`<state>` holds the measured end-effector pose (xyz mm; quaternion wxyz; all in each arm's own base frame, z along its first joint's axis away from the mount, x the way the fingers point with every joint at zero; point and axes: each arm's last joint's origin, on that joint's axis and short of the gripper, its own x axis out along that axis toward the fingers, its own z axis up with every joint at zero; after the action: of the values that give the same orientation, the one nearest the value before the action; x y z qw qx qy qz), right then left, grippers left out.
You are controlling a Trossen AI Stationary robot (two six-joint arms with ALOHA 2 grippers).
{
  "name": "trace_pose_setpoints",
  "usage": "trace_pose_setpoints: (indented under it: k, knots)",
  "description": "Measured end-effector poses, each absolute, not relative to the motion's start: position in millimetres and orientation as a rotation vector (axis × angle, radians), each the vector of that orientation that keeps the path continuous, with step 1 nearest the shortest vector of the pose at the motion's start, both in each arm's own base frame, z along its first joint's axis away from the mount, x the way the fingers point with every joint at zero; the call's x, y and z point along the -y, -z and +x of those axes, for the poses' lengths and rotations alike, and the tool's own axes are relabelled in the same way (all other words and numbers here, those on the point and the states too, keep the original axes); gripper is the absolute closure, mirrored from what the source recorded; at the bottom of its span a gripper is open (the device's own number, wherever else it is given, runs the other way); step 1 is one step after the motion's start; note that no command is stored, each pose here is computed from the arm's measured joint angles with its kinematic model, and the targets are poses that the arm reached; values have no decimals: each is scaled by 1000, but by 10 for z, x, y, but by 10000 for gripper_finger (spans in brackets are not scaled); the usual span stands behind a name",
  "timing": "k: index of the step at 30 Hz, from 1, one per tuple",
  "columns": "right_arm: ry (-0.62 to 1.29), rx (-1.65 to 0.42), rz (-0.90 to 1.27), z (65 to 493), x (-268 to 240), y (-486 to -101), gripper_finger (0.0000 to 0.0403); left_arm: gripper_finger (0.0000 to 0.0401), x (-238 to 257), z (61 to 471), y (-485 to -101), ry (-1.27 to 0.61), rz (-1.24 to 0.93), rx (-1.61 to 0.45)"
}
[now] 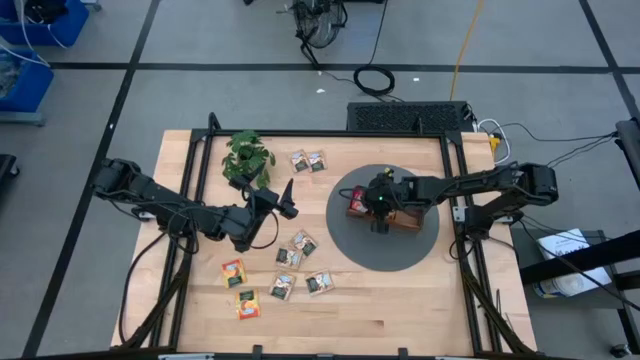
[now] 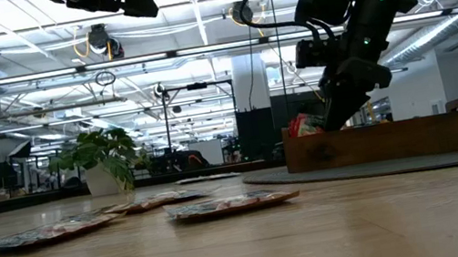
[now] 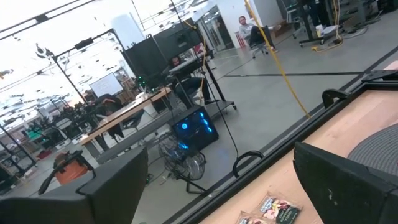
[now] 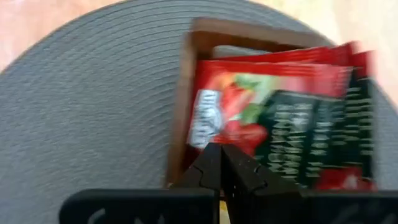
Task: Pick & Place Tea
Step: Put the red tea bag into the left section of the wooden organizer, then put the yellow tea bag into the middle section of the wooden organizer
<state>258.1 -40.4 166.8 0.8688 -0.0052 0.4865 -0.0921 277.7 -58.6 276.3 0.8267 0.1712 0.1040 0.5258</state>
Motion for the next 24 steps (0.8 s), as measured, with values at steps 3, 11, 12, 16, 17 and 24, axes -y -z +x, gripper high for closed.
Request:
trace_pose_setpoints:
  k: [3, 11, 12, 16, 17, 24]
  knots:
    - [172, -1016, -11, 2600, 362, -1653, 403, 9, 587, 2777, -2763, -1117, 363, -221]
    - [224, -937, -64, 2548, 303, -1849, 403, 9, 588, 2777, -2762, -1116, 365, -222]
    - [225, -921, -64, 2537, 301, -1884, 403, 9, 588, 2777, -2762, -1116, 365, -222]
    - [221, -845, -69, 2470, 264, -2058, 403, 9, 586, 2778, -2760, -1116, 374, -228]
    - [217, -817, -71, 2444, 249, -2119, 403, 9, 582, 2778, -2760, -1117, 385, -235]
    - [188, -570, -76, 2125, 138, -2317, 403, 9, 581, 2774, -2721, -1132, 429, -279]
